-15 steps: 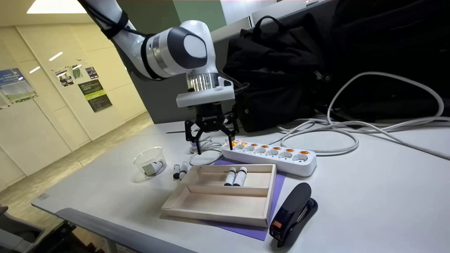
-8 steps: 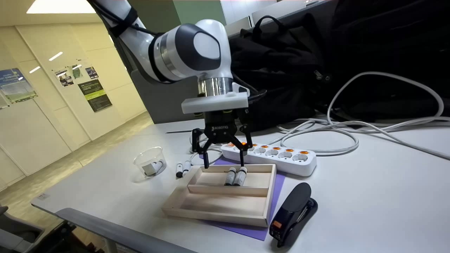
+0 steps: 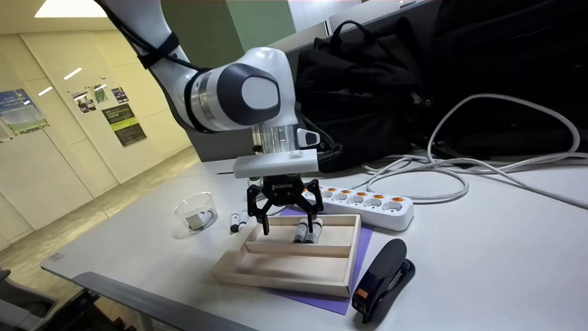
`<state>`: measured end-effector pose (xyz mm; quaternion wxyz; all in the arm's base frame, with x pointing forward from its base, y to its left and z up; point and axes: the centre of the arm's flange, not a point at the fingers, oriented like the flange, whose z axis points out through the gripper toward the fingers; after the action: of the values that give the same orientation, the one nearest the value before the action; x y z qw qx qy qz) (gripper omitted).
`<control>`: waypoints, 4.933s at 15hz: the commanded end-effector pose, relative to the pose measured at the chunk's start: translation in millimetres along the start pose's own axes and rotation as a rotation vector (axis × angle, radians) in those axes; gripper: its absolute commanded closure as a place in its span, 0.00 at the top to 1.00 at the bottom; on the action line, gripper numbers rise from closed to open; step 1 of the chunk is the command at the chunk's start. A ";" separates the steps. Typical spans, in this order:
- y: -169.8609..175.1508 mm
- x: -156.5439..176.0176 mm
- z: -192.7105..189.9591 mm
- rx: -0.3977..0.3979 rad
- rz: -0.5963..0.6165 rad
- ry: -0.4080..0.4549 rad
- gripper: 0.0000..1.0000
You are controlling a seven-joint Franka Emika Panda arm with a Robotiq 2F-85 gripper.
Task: Remove the bottles from the box and put them on the table
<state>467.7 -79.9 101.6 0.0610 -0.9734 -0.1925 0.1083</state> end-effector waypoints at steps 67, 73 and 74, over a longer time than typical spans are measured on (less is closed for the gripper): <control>37.6 -27.3 -18.8 0.008 0.154 0.059 1.00; 28.6 -9.8 14.0 -0.068 0.127 0.182 1.00; 25.3 -4.8 19.1 -0.078 0.116 0.191 1.00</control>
<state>467.9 -115.5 91.2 0.0415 -0.9904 -0.1278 0.0321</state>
